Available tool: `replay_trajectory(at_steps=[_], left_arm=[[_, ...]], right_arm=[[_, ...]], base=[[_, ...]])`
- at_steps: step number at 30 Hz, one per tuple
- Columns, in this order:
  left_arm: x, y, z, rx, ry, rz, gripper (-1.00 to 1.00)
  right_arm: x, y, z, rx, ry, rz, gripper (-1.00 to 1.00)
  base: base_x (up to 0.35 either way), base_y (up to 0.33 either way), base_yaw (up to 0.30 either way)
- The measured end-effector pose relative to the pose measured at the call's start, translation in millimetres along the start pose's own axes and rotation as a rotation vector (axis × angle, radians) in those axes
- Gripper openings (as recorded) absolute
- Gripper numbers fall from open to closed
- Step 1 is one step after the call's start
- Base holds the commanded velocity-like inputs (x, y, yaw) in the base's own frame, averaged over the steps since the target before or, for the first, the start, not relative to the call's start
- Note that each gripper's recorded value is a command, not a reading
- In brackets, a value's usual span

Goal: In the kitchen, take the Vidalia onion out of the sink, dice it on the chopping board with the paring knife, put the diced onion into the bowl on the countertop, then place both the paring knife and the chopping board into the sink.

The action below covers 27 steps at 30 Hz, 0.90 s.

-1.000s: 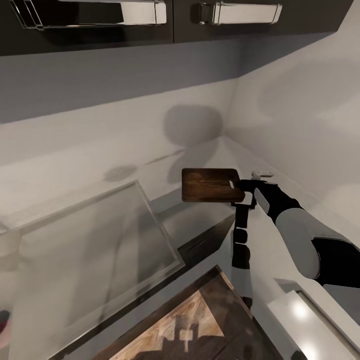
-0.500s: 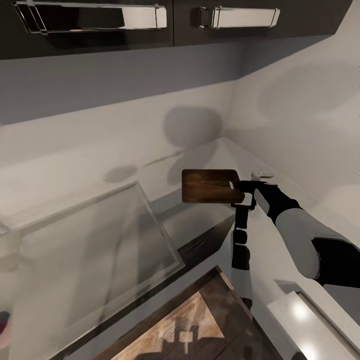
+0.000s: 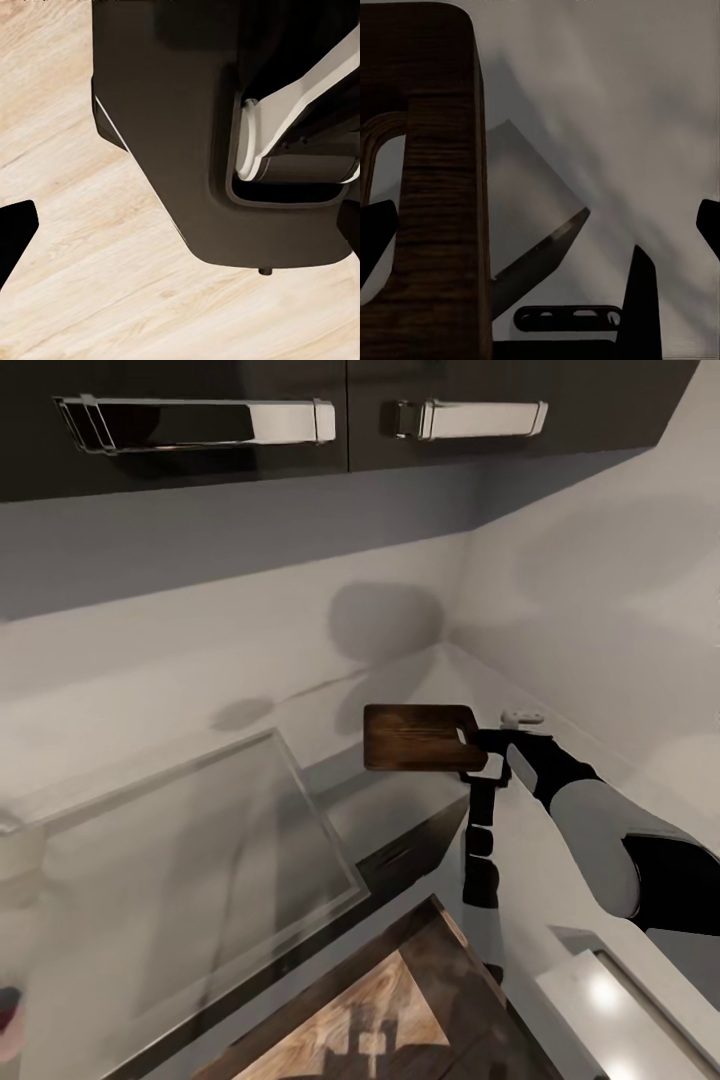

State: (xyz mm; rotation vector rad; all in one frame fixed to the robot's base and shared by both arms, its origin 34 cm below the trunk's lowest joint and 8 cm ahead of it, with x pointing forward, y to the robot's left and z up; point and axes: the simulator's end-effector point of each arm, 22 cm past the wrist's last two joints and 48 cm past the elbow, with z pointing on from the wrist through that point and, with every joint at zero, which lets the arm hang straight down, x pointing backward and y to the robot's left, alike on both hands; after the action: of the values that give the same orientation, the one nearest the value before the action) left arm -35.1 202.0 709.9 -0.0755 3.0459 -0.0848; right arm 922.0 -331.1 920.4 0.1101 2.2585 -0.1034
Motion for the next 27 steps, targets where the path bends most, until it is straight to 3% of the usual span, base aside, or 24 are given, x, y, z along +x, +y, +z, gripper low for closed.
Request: replay_trajectory(at_steps=[27], left_arm=[[-0.3, 0.3, 0.1, 0.000, 0.000, 0.000, 1.00]], right_arm=[[-4.5, 1.1, 0.2, 0.001, -0.024, -0.003, 1.00]], base=[[0.000, 0.000, 0.027]])
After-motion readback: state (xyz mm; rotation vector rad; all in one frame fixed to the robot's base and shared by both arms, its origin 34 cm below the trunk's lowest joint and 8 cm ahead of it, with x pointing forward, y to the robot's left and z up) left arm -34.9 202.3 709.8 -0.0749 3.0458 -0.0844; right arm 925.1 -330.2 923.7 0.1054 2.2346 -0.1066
